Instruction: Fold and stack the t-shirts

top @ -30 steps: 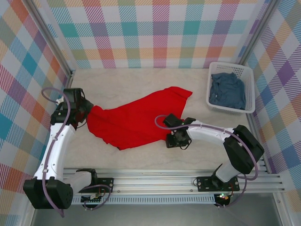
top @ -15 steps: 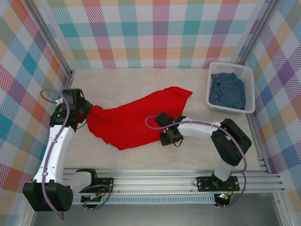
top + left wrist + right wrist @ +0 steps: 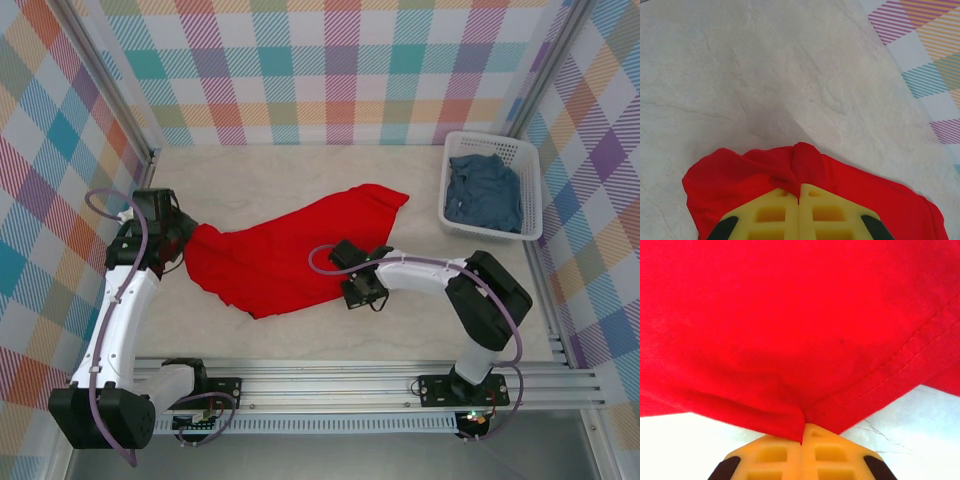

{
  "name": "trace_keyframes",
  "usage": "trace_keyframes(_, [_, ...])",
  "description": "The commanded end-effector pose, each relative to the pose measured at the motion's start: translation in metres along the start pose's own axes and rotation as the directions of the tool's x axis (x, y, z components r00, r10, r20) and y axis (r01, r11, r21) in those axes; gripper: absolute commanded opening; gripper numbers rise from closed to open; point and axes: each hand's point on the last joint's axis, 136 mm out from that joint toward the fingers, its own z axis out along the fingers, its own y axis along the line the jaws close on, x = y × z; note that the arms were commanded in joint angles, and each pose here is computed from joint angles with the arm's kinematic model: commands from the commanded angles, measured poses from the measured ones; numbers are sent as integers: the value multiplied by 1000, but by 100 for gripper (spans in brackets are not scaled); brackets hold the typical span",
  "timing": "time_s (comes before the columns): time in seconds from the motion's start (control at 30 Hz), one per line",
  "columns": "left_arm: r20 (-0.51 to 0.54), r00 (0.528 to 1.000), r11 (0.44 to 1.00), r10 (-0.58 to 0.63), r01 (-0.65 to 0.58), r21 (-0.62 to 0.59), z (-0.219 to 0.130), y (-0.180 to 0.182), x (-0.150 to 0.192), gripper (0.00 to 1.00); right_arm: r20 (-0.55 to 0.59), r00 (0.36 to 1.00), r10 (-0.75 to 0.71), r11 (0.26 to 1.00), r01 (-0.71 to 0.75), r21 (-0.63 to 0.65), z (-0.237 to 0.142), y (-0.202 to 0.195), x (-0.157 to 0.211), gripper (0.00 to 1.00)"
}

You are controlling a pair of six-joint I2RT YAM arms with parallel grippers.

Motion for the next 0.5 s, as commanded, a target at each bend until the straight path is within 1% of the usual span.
trace_keyframes(0.0, [7, 1000, 999, -2, 2, 36, -9, -8, -7, 0, 102, 995, 15, 1000, -17, 24, -42, -6, -23, 0])
trace_keyframes(0.07, [17, 1000, 998, -4, 3, 64, -14, -21, -15, 0, 177, 984, 37, 999, -40, 13, -72, -9, -43, 0])
trace_keyframes(0.17, [49, 999, 992, 3, -10, 129, -22, -51, -36, 0, 296, 949, 111, 994, -107, -32, -121, -22, -80, 0])
trace_keyframes(0.27, [104, 995, 981, -6, -14, 192, -36, -85, -66, 0, 424, 888, 179, 984, -152, -97, -175, -39, -122, 0])
trace_keyframes(0.33, [144, 989, 972, -22, -13, 234, -47, -107, -87, 0, 512, 831, 217, 976, -170, -138, -213, -53, -151, 0])
trace_keyframes(0.37, [170, 985, 964, -33, -14, 267, -59, -119, -99, 0, 550, 802, 233, 972, -175, -157, -231, -59, -162, 0])
trace_keyframes(0.47, [234, 970, 946, -63, -17, 324, -85, -144, -126, 0, 665, 695, 275, 961, -189, -201, -291, -81, -188, 0])
